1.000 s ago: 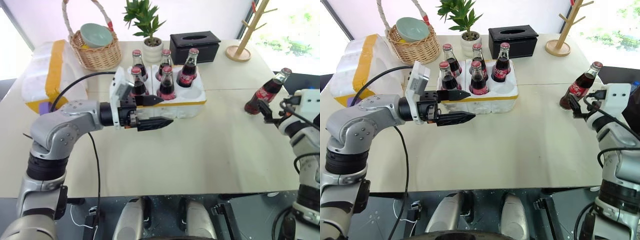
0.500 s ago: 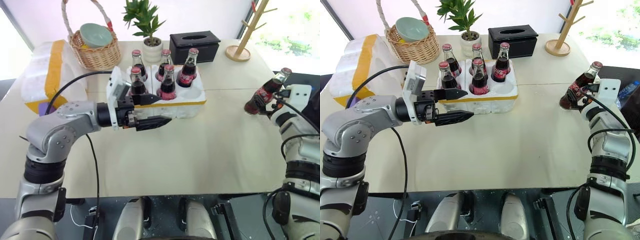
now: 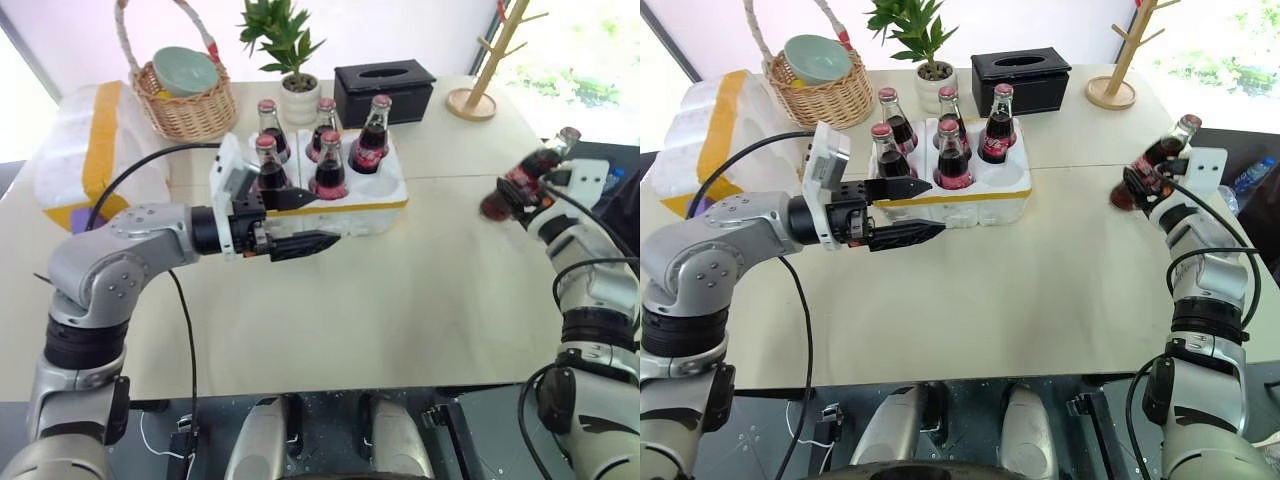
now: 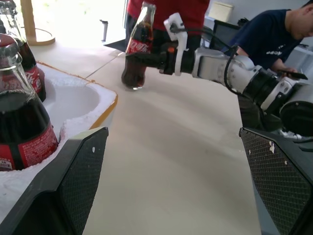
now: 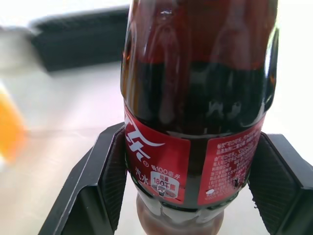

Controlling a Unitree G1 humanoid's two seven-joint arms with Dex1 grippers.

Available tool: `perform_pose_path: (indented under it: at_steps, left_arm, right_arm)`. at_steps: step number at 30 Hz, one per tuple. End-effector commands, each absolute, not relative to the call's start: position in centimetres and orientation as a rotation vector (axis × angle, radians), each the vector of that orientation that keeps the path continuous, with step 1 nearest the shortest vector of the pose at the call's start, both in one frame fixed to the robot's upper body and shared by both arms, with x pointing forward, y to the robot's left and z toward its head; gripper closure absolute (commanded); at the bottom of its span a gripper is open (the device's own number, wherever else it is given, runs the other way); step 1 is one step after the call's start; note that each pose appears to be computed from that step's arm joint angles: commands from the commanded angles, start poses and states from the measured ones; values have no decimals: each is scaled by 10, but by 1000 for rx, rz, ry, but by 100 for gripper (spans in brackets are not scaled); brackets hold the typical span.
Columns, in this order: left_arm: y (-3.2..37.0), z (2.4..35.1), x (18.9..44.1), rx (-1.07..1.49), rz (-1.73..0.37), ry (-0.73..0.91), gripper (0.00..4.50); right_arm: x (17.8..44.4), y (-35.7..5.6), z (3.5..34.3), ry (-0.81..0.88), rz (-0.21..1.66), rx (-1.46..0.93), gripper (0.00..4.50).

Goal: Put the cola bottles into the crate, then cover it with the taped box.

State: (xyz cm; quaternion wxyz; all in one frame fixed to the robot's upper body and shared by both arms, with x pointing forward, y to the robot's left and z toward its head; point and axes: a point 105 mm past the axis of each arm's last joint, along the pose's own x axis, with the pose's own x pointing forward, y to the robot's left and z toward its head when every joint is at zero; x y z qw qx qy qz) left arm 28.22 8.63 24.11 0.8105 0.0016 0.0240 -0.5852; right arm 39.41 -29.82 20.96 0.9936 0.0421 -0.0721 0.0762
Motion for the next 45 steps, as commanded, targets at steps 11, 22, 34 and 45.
perform_pose_path:
  at_steps: [11, 22, 34, 45]
  left_arm:
    - [108, 253, 275, 19, -1141, -2, 0]
    - [113, 254, 274, 36, -1117, -15, 0]
    - [114, 252, 280, 37, -1107, -11, 0]
    - [160, 266, 278, 204, -853, 38, 0]
  right_arm:
    - [377, -151, 306, -330, 720, -55, 175]
    - [387, -130, 237, -111, 821, -243, 175]
    - [415, -130, 190, 57, 780, -223, 4]
    - [378, -171, 269, -78, 852, -301, 4]
